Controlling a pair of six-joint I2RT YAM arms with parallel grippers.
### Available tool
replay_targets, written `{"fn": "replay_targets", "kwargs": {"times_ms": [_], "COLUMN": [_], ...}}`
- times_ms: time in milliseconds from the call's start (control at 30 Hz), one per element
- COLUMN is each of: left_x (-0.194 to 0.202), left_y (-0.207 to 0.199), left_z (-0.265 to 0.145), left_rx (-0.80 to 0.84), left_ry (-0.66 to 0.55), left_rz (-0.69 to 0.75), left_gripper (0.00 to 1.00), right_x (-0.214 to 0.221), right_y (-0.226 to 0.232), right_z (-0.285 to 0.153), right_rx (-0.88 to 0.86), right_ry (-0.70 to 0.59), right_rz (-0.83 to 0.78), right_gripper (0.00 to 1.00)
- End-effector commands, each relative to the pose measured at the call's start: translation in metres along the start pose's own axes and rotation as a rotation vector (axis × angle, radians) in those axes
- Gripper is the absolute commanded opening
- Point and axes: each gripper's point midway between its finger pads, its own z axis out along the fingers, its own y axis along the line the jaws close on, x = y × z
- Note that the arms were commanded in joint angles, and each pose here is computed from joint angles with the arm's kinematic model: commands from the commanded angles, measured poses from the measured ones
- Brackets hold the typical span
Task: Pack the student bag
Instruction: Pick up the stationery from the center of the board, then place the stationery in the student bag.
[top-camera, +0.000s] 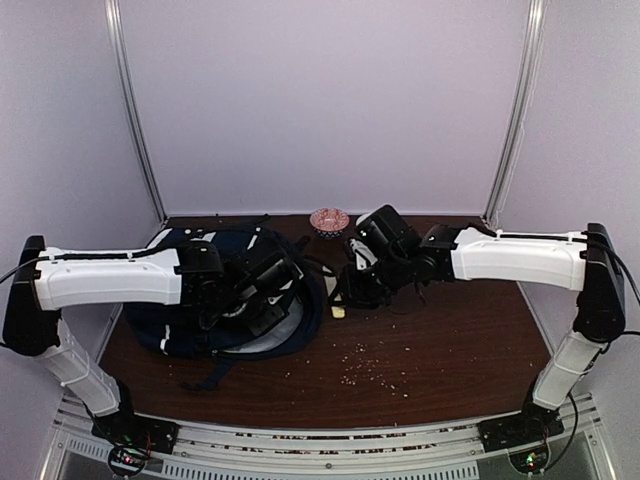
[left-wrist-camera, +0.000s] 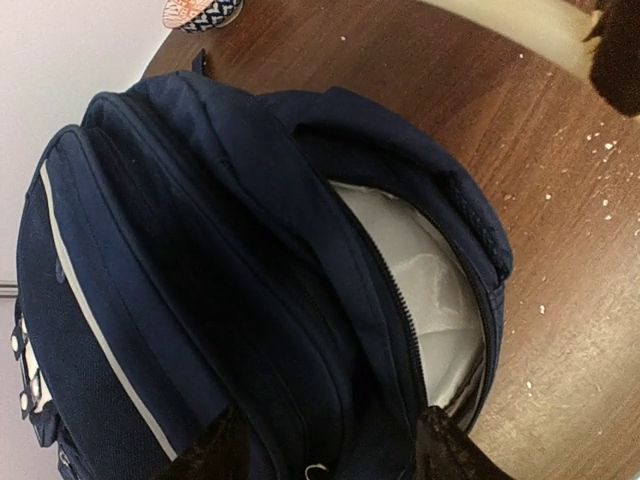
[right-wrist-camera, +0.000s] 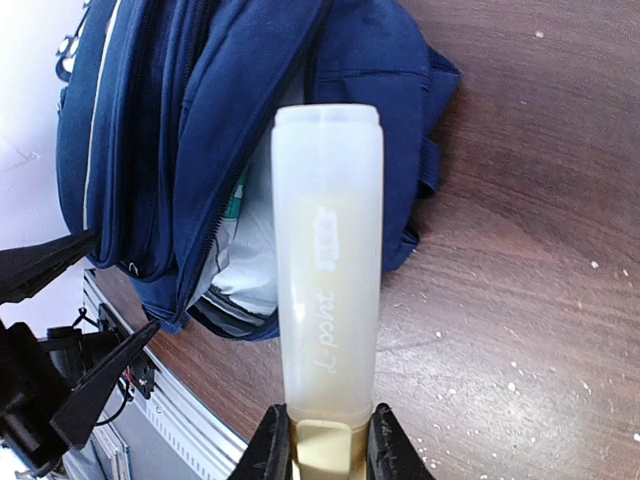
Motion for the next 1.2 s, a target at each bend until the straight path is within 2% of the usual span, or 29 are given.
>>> {"fn": "replay_targets", "kwargs": {"times_ms": [0, 233, 333, 467, 500, 633, 767, 967, 1067, 1167], "left_x": [-0.023, -0.027, -0.027, -0.026, -0.025, -0.025, -0.028, -0.039, -0.041, -0.040], "left_y": [-0.001, -0.024, -0.030, -0.023, -0.019, 0.002, 0.024, 0.034, 0.034, 0.031], "left_z": [-0.002, 0.027, 0.037, 0.044, 0.043, 0.030, -0.007, -0.064, -0.082, -0.086], "left_rx": [-0.031, -0.031, -0.029, -0.091, -0.115, -0.200, -0.194, -0.032, 0.029, 0.067], "left_ry": [-0.031, 0.003, 0.012, 0.030, 0.033, 0.018, -0.081, -0.281, -0.343, -0.357], "left_rz": [0.045, 0.081, 0.082, 0.082, 0.079, 0.038, -0.064, -0.197, -0.231, -0.230], "left_gripper": [0.98, 0.94, 0.87, 0.64, 0.55, 0.03, 0.00, 0.00, 0.00, 0.00], "right_x": [-0.001, 0.010, 0.015, 0.016, 0.017, 0.019, 0.019, 0.003, -0.001, -0.003], "right_y": [-0.001, -0.020, -0.022, -0.020, -0.018, 0.002, 0.035, 0.081, 0.097, 0.107], "right_z": [-0.022, -0.033, -0.034, -0.036, -0.036, -0.034, -0.025, 0.000, 0.020, 0.044], "right_rx": [-0.028, -0.022, -0.032, -0.055, -0.066, -0.138, -0.213, -0.342, -0.363, -0.374], "right_ry": [-0.063, -0.097, -0.095, -0.099, -0.098, -0.073, -0.032, -0.014, 0.018, 0.049], "right_rz": [0.037, 0.071, 0.079, 0.084, 0.084, 0.079, 0.061, 0.103, 0.112, 0.135], "right_gripper": [0.04, 0.04, 0.04, 0.04, 0.04, 0.04, 0.04, 0.04, 0.04, 0.03]}}
